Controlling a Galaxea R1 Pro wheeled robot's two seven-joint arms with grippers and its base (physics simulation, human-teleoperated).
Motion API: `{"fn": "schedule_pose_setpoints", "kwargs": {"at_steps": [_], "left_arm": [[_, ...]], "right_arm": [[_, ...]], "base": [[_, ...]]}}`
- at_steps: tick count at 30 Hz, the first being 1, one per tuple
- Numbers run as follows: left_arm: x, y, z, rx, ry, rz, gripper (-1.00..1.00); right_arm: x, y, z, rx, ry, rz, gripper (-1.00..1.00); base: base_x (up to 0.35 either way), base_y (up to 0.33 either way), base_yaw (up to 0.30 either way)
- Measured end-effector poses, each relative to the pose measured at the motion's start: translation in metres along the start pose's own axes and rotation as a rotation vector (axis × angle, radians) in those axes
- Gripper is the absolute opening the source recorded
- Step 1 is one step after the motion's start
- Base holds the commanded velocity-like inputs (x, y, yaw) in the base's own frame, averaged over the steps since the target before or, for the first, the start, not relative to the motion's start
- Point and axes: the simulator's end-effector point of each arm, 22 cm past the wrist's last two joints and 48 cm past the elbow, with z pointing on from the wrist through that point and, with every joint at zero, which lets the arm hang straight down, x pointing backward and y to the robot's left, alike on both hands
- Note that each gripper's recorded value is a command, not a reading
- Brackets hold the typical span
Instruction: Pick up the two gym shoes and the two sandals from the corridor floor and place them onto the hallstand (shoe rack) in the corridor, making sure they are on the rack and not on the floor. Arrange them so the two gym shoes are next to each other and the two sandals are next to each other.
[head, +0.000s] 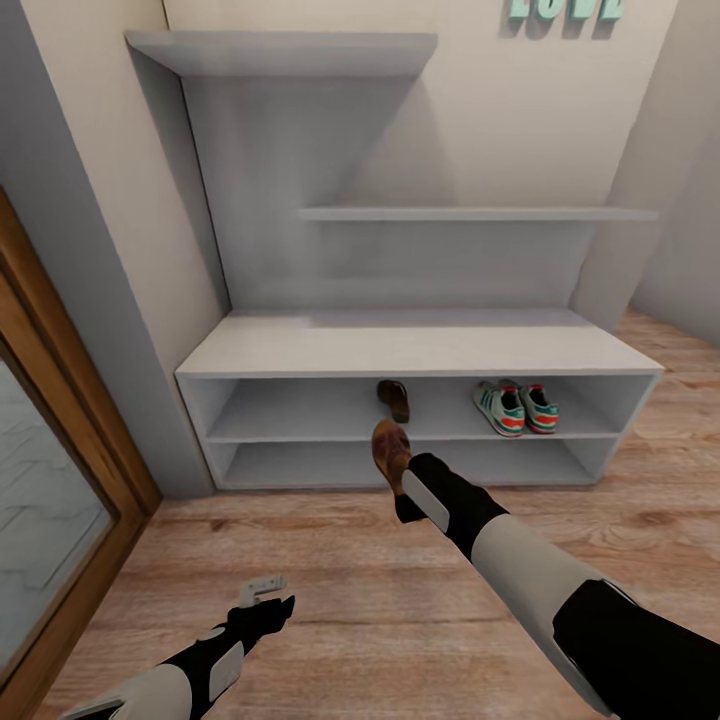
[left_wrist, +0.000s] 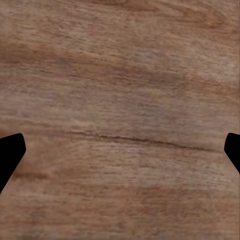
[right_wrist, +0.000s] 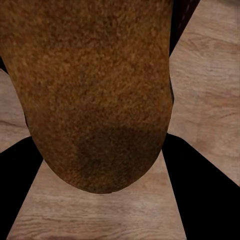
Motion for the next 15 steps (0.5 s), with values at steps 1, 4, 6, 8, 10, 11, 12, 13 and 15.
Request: {"fn": "schedule_pose_setpoints", "kwargs": {"at_steps": [1, 4, 6, 8, 10, 11, 12, 13, 15], "left_arm": [[0.0, 0.0001, 0.0, 0.0, 0.0, 0.0, 1.0], [0.0001, 0.0001, 0.0001, 0.0, 0.0, 0.0, 1.0], [0.0001, 0.0003, 0.0, 0.0, 0.0, 0.0, 1.0], [-0.0001, 0.0005, 0.0, -0.001, 0.0, 0.0, 1.0], [0.0, 0.0006, 0.0, -0.001, 0.0, 0.0, 1.0], [0.0001, 0.0006, 0.0, -0.001, 0.0, 0.0, 1.0], [0.0001, 0.0006, 0.0001, -0.001, 0.001, 0.0, 1.0], [0.0001, 0.0006, 0.0001, -0.001, 0.001, 0.0, 1.0], [0.0002, 0.0007, 0.0002, -0.001, 0.001, 0.0, 1.0]], "right_arm": [[0.0, 0.0001, 0.0, 0.0, 0.0, 0.0, -1.0], [-0.0001, 0.0, 0.0001, 0.0, -0.001, 0.001, -1.0], [-0.0001, 0.0, 0.0001, 0.0, -0.001, 0.001, -1.0], [-0.0002, 0.0, 0.0, 0.0, -0.001, 0.001, -1.0], [-0.0002, 0.0, 0.0001, 0.0, -0.001, 0.001, -1.0], [-0.0002, -0.0001, 0.0002, 0.0, -0.001, 0.001, -1.0], [-0.0002, 0.0, 0.0002, 0.0, -0.001, 0.001, -1.0], [-0.0003, 0.0, 0.0002, 0.0, -0.001, 0.001, -1.0], [-0.0002, -0.0001, 0.0004, 0.0, -0.001, 0.001, -1.0]], "base": [[0.081, 0.003, 0.0], [0.056, 0.011, 0.0], [0.11, 0.065, 0.0], [0.107, 0.071, 0.0], [0.046, 0.031, 0.0], [0.024, 0.019, 0.0], [-0.001, 0.031, 0.0], [-0.037, 0.057, 0.0], [-0.12, 0.134, 0.0]]}}
